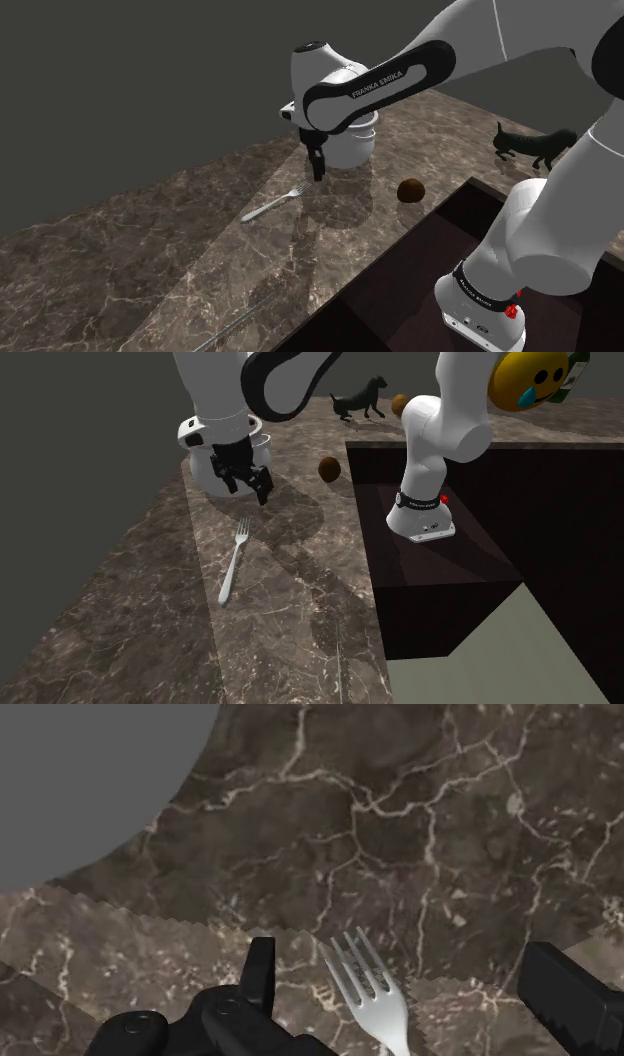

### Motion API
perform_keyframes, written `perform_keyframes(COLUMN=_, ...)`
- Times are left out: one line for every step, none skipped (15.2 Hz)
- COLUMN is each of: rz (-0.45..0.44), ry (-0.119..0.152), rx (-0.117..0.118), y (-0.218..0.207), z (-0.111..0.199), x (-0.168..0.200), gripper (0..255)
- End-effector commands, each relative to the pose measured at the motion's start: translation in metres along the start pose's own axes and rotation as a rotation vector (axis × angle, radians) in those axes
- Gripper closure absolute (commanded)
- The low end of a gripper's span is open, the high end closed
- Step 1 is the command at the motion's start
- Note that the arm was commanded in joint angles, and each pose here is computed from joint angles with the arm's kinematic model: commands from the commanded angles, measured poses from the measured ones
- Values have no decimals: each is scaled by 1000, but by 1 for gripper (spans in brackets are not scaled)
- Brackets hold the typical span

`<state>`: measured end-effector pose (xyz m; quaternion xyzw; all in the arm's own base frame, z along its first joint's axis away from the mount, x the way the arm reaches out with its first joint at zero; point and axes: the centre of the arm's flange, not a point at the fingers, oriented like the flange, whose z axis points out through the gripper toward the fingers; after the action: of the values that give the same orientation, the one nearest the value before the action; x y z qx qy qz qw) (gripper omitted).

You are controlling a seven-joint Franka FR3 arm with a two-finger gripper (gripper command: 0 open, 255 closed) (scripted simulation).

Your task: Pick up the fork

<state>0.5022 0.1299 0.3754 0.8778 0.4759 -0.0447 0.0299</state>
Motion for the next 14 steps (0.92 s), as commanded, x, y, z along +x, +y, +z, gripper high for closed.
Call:
perform_keyframes(rz=-92, ry=13, rx=-9, y=-4, z=7, x=25, gripper=0)
perform_keyframes(rz=-136, ry=18, rx=-12, y=-7, z=12, x=36, gripper=0)
perform_keyframes(rz=-180, ry=24, rx=-16, y=-10, z=16, x=48, gripper=0)
perform_keyframes(rz=-224, ry=29, rx=-20, y=-14, z=21, x=59, gripper=0)
perform_keyframes(rz=-268, ry=35, rx=-24, y=-19, z=25, x=69, gripper=0)
perform_keyframes(rz=-276, ry=36, rx=-24, y=-20, z=26, x=71, gripper=0)
perform_keyframes(rz=-276, ry=36, rx=-24, y=-20, z=31, x=72, gripper=0)
perform_keyframes(rz=-276, ry=36, rx=-24, y=-20, z=36, x=73, gripper=0)
perform_keyframes(rz=-276, ry=36, rx=-24, y=-20, z=42, x=73, gripper=0)
perform_keyframes(rz=-276, ry=36, rx=-24, y=-20, z=47, x=74, gripper=0)
perform_keyframes(rz=-276, ry=36, rx=-24, y=-20, z=52, x=74, gripper=0)
perform_keyframes(rz=-276, ry=36, rx=-24, y=-20, z=57, x=75, gripper=0)
perform_keyframes(rz=-276, ry=36, rx=-24, y=-20, z=66, x=76, gripper=0)
perform_keyframes(rz=-276, ry=36, rx=-24, y=-20, z=66, x=76, gripper=0)
